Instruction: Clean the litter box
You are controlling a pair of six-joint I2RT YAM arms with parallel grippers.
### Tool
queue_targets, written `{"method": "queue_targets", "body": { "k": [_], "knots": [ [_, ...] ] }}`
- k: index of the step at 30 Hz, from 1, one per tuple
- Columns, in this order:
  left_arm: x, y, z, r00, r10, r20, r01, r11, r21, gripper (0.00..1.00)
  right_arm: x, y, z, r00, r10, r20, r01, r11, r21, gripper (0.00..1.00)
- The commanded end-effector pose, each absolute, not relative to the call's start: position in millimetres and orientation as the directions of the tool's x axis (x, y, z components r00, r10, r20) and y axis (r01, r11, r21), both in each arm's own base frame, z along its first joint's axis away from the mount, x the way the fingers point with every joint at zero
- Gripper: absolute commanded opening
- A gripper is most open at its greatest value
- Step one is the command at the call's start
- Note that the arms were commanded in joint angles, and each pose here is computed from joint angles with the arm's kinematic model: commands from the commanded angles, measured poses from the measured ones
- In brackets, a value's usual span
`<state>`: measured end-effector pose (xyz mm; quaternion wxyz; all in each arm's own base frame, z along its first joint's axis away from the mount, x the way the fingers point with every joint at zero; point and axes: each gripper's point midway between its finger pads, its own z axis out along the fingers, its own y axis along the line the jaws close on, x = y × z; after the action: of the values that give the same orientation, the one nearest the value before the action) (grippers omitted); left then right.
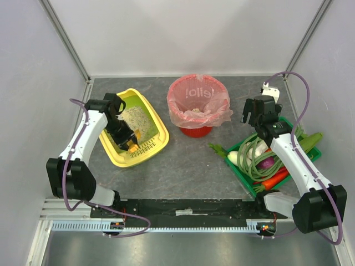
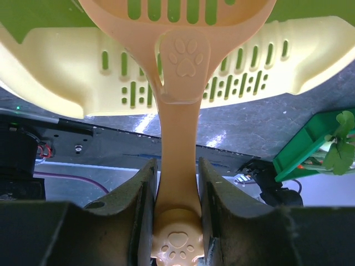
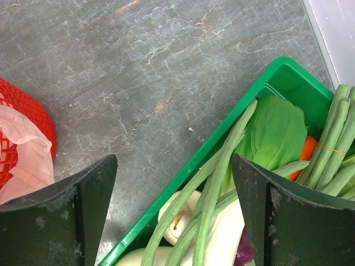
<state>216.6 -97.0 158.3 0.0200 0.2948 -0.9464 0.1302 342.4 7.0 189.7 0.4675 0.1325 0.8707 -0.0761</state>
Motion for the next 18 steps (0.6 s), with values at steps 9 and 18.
{"method": "queue_targets", "body": {
  "k": [9,18],
  "knots": [
    [165.5,-74.2,162.6,-0.775,-0.581,0.248,-0.618,0.779,-0.105,0.02,349.8,5.2,215.8,-0.461,0.173,-0.87,0.318,0.948,0.02,0.92],
    [169.1,-86.9,169.6,-0.771,-0.566,0.292,-0.624,0.764,-0.166,0.02,352.0,5.7,212.1,-0.469,0.173,-0.866,0.319,0.948,0.017,0.93]
  ]
}}
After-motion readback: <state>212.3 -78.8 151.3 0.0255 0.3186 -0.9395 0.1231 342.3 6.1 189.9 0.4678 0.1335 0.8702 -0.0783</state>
